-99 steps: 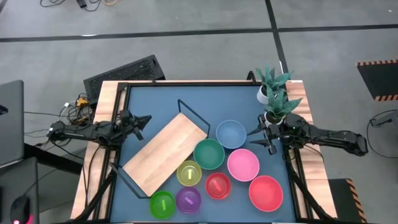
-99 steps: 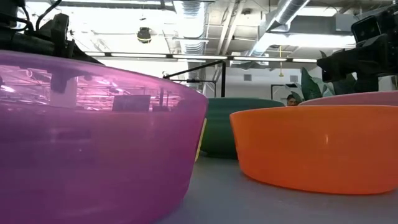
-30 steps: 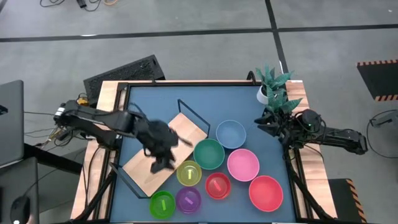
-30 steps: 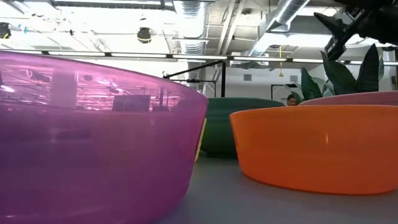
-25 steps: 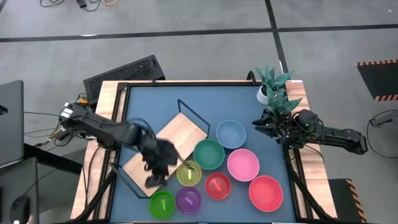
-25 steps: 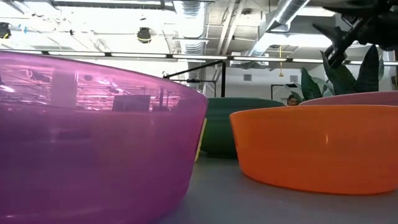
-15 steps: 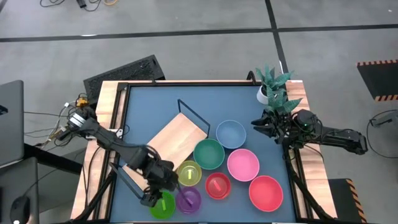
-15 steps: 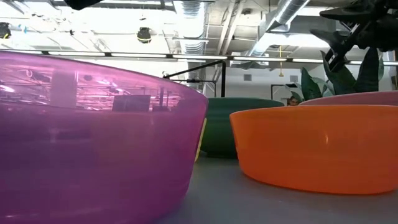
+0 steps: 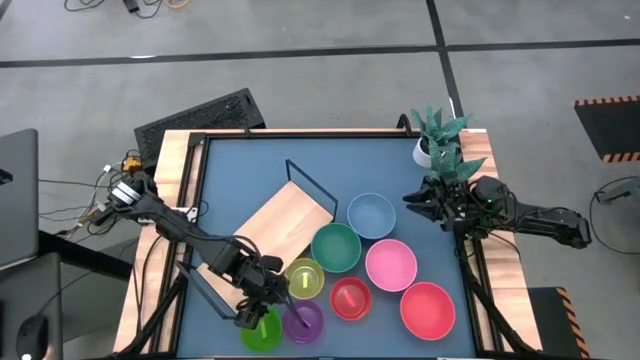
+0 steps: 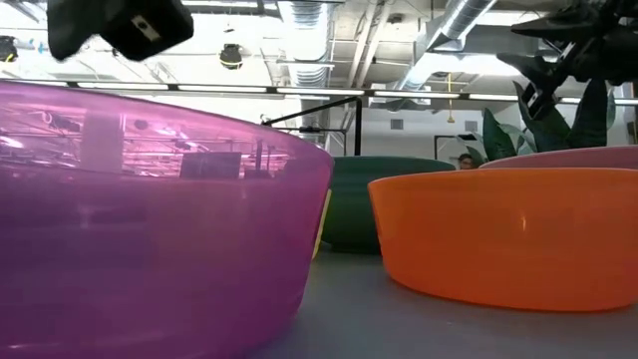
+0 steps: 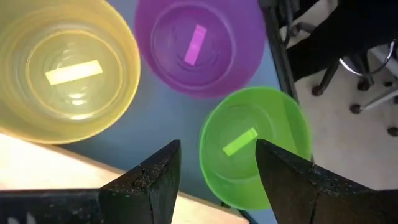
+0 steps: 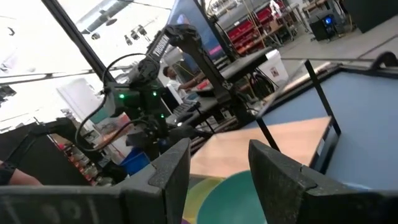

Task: Place and stack bowls onto a shelf
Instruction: Put the small green bowl on the shelf

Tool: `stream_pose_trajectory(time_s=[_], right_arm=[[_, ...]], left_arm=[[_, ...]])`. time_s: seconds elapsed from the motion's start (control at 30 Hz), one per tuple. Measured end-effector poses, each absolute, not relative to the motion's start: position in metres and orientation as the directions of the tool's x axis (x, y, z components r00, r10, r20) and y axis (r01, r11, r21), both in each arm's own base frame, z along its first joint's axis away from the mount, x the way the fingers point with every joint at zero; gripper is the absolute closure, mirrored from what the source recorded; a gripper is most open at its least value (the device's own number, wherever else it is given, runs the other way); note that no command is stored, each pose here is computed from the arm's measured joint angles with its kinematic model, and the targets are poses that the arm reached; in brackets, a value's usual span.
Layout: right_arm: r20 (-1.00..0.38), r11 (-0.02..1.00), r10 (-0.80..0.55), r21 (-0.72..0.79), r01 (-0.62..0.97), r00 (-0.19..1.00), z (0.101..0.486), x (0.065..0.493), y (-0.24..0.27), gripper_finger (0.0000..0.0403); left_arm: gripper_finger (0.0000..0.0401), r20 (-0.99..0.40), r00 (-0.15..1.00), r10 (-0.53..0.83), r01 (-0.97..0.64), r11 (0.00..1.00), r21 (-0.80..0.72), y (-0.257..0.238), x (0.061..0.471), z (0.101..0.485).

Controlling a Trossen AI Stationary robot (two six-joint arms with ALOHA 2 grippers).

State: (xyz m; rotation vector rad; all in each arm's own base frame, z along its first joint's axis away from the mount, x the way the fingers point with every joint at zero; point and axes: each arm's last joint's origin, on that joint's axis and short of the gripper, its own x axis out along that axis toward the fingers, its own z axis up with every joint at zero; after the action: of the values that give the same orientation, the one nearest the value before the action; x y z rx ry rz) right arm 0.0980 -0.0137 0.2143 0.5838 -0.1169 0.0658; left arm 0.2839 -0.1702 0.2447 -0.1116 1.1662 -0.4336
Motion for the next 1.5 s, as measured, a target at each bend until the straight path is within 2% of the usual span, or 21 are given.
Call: stream_pose_trajectory(time_s=[0.3,0.5,1.27,1.5], right_arm=[[0.099,0.829,0.028,0.553,-0.078,0.995,0.211,0.098,-0.014,0.0214],[0.095,0.829,0.029,0.554,-0.077,0.995,0.211,0.098,-0.014,0.0214],[0.071,0.828,0.029,0.557,-0.064,0.997,0.209,0.099,-0.014,0.0214],[0.058,0.826,0.029,0.561,-0.056,0.998,0.207,0.099,-0.014,0.0214]], left_arm=[[0.0209,-0.899,0.174,-0.401,0.253,0.901,-0.353,-0.179,0.297,0.203],[0.0209,-0.913,0.229,-0.337,0.242,0.928,-0.282,-0.179,0.300,0.200],[0.0210,-0.914,0.229,-0.337,0.327,0.910,-0.254,-0.189,0.301,0.190],[0.0239,-0.913,0.211,-0.348,0.330,0.905,-0.269,-0.188,0.299,0.186]])
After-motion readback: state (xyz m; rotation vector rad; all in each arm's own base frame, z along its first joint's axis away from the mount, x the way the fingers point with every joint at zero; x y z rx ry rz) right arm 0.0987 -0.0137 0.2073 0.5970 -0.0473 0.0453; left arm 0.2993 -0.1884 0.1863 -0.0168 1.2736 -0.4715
